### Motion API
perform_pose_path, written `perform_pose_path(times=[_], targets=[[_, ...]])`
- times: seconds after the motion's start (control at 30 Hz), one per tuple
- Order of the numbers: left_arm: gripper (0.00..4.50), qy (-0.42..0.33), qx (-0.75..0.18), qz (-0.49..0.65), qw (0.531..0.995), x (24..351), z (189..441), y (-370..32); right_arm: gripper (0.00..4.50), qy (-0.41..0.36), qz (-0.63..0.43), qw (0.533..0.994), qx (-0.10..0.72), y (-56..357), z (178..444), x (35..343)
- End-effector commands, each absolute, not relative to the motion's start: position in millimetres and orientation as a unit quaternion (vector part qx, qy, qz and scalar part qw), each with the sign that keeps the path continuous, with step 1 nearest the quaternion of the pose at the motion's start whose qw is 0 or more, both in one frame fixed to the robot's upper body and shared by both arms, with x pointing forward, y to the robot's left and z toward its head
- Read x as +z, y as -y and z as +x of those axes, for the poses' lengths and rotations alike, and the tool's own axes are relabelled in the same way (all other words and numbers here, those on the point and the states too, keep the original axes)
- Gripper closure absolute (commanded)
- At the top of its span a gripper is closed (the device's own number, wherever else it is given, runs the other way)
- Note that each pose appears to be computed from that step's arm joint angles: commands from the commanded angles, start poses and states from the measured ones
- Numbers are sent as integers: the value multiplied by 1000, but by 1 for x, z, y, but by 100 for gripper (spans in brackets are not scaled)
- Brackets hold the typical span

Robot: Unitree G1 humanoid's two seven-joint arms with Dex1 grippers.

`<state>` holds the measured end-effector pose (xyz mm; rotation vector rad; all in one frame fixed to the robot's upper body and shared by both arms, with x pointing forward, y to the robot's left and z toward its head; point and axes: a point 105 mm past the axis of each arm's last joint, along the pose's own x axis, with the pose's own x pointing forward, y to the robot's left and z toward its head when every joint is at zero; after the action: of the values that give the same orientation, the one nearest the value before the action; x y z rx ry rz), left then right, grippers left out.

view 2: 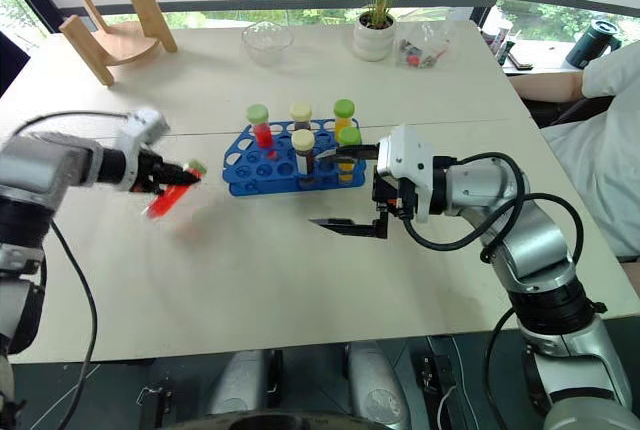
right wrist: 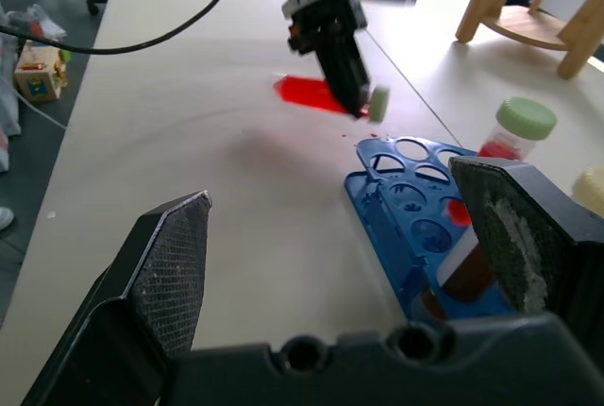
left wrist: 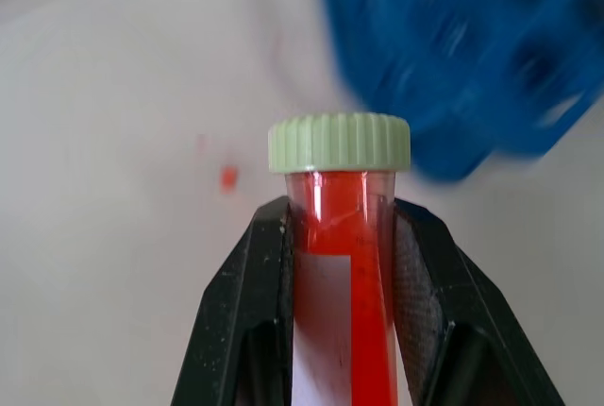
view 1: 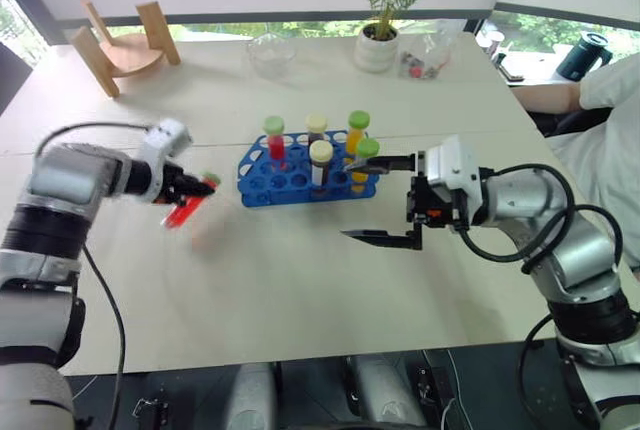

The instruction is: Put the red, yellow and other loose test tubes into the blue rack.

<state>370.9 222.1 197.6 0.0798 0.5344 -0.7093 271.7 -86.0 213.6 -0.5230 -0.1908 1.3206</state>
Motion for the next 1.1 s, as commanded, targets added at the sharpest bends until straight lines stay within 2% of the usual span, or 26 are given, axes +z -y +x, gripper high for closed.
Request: perform_pose_path(times=[0.03,0.1,0.2,0.43,0.73,1.1], targets=[[370,-47,-431,-40,900,279,357,-188,0,118,-245,767,581,88,271,226],[370,21,-439,-82,895,284,351,-172,0,123,-239,773,574,86,272,228],[370,73,-422,-120,896,274,349,-158,0,128,-237,778,567,85,274,229],[370,152,-394,-63,904,222,351,-134,0,133,-235,786,556,85,278,231],[370,203,-359,-40,910,194,366,-120,0,135,-235,793,546,86,279,231],[370,222,-355,-31,907,175,373,-108,0,136,-232,800,536,85,277,234]])
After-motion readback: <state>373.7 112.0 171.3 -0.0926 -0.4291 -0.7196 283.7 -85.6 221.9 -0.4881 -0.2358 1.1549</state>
